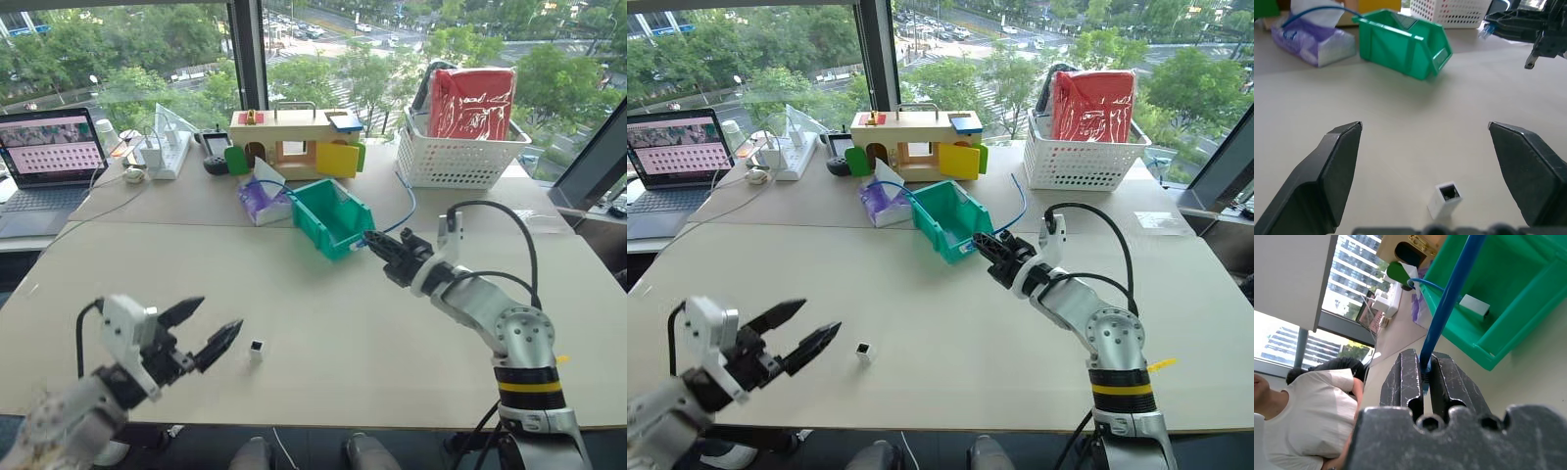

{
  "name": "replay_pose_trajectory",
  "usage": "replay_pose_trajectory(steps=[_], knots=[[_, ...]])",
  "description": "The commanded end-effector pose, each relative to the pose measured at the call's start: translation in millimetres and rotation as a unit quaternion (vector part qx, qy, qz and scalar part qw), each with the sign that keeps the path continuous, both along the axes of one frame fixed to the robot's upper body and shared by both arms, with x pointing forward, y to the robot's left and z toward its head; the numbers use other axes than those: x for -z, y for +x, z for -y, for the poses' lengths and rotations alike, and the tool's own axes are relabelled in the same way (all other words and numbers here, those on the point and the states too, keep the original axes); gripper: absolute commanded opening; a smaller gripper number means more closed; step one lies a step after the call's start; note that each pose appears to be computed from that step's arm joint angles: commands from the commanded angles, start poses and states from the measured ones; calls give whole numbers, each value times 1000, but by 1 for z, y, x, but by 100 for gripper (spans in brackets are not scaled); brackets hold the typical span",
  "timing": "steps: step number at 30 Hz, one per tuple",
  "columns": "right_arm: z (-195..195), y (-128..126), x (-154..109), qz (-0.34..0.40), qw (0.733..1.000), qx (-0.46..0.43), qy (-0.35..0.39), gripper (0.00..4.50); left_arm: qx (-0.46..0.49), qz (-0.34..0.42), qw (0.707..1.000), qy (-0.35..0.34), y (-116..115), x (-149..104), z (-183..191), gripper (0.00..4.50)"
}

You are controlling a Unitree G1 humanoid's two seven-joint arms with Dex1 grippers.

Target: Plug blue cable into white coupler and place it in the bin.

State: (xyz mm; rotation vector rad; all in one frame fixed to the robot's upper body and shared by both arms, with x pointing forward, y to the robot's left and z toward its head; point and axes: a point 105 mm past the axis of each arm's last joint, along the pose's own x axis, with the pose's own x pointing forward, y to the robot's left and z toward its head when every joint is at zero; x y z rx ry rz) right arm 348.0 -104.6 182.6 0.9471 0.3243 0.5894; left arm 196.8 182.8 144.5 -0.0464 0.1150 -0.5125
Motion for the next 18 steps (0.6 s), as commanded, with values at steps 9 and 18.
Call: replay_pose_trajectory(steps=[9, 18], knots=[[-3, -9, -15, 24, 1000, -10, 5, 0, -82, -1, 996, 47, 7, 39, 24, 446], [13, -13, -25, 36, 999, 23, 4, 0, -48, -30, 998, 39, 21, 56, 39, 446]])
